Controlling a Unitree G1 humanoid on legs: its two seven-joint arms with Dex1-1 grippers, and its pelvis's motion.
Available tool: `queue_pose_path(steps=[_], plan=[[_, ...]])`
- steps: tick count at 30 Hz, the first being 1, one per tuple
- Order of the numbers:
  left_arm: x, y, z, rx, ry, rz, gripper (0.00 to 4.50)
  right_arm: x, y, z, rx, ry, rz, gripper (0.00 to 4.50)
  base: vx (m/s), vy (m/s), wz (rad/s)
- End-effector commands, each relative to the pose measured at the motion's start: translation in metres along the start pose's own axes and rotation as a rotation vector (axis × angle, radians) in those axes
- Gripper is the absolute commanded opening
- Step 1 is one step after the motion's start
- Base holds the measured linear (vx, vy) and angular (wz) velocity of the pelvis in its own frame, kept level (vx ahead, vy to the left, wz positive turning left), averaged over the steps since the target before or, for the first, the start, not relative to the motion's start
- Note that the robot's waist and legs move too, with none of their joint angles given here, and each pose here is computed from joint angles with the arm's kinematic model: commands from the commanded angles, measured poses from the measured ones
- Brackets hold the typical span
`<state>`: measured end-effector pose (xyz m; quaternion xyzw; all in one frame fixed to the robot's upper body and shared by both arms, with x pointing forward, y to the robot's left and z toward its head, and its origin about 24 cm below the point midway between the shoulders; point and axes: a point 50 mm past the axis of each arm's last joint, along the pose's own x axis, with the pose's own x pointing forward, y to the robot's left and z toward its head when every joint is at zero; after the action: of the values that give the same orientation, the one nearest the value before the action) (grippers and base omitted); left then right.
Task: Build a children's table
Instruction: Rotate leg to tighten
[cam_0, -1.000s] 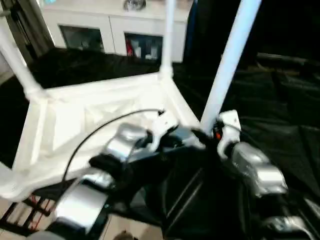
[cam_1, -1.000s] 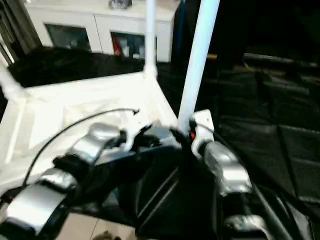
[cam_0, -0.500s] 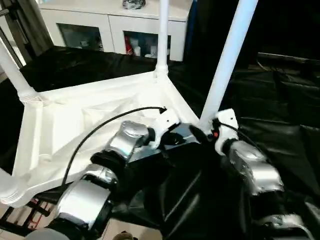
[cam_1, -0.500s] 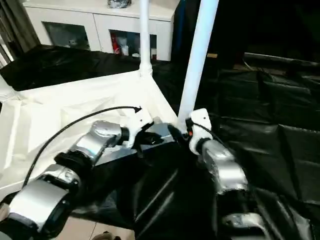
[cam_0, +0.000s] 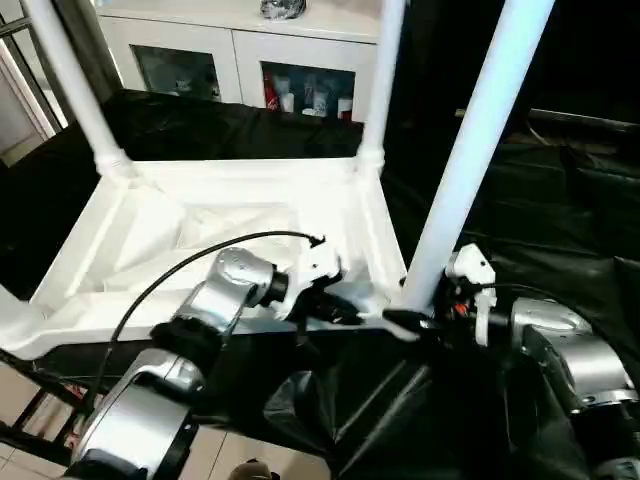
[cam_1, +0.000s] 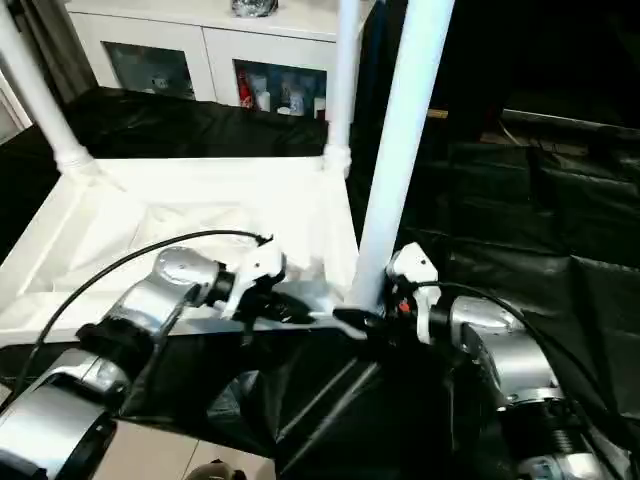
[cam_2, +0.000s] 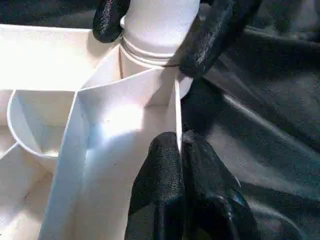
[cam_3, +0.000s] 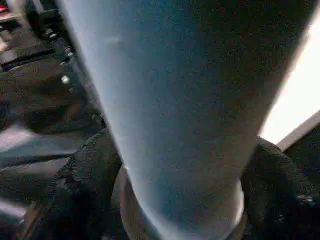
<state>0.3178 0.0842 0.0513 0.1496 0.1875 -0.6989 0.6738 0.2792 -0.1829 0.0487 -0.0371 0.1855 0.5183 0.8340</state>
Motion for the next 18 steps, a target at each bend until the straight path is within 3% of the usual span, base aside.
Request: queue_pose_path(steps=[1,7,14,18], plan=[[0.0,-0.004,0.021,0.092,-0.062,-0.081,0.0,0.003,0.007,0.0,0.009,0.005,0.072,3.05,0.0,0.0,0.0],[-0.003,-0.007,0.018,0.087,-0.051,-0.097,0.0,0.004,0.011,-0.001,0.011,0.013,0.11,2.65,0.0,0.0,0.0],[-0.001,-0.006,0.02,0.082,-0.058,-0.059,0.0,0.011,0.015,-0.002,0.026,-0.008,0.117,2.61,0.0,0.0,0.0],[0.008,0.001,0.024,0.053,-0.086,0.02,0.0,0.022,0.009,-0.006,0.047,-0.021,-0.02,2.61,0.0,0.0,0.0]])
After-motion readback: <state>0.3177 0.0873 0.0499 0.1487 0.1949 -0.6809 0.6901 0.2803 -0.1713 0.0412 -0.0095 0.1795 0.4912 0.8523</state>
